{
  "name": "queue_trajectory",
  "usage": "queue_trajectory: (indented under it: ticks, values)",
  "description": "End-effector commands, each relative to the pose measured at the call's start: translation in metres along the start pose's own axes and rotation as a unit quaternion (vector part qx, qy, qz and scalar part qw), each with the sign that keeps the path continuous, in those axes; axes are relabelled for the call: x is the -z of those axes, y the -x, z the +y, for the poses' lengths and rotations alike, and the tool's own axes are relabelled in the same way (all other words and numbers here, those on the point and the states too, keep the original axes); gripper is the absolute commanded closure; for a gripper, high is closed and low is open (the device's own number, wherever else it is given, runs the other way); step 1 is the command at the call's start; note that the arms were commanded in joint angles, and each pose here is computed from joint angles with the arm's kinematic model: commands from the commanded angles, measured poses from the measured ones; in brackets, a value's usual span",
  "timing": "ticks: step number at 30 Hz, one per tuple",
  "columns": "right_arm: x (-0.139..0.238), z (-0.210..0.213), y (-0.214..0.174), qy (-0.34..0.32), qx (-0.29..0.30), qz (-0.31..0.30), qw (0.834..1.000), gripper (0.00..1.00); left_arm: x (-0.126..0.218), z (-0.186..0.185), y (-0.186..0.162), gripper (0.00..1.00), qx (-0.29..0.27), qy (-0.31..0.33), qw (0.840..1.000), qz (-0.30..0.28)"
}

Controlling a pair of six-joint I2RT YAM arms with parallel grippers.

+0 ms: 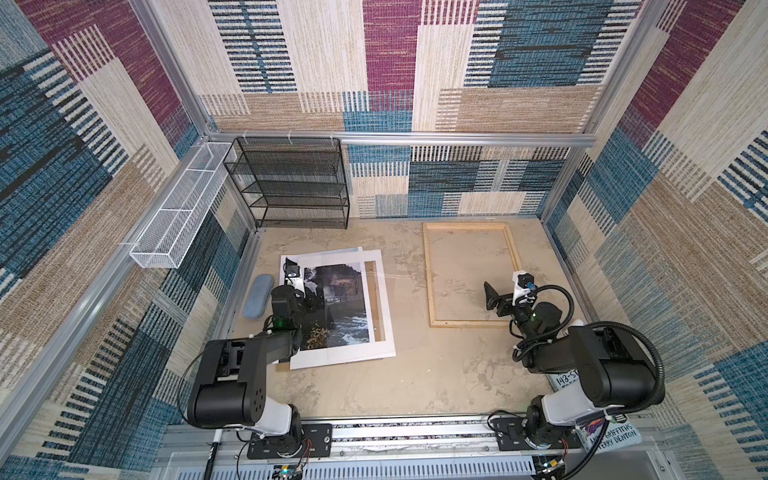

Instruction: Put the photo into the frame

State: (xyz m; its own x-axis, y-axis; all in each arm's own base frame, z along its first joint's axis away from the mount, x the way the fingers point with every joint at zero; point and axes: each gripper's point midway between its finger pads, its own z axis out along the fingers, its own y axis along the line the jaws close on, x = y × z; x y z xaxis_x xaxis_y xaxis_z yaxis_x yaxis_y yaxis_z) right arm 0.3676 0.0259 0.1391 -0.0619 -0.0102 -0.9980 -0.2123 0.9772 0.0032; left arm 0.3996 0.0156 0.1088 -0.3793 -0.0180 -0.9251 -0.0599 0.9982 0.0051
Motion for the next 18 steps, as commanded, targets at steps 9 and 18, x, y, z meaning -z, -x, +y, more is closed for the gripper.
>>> queue_trajectory:
  ticks: [9, 18]
  values:
    - [-0.029, -0.022, 0.076, -0.05, -0.074, 0.05, 0.995, 0.0, 0.086, 0.008, 0.1, 0.01, 0.144, 0.017, 0.989, -0.036]
    - [-0.054, 0.08, 0.105, 0.13, -0.138, 0.163, 0.968, 0.0, 0.122, 0.002, 0.092, 0.01, 0.209, 0.031, 0.976, 0.06]
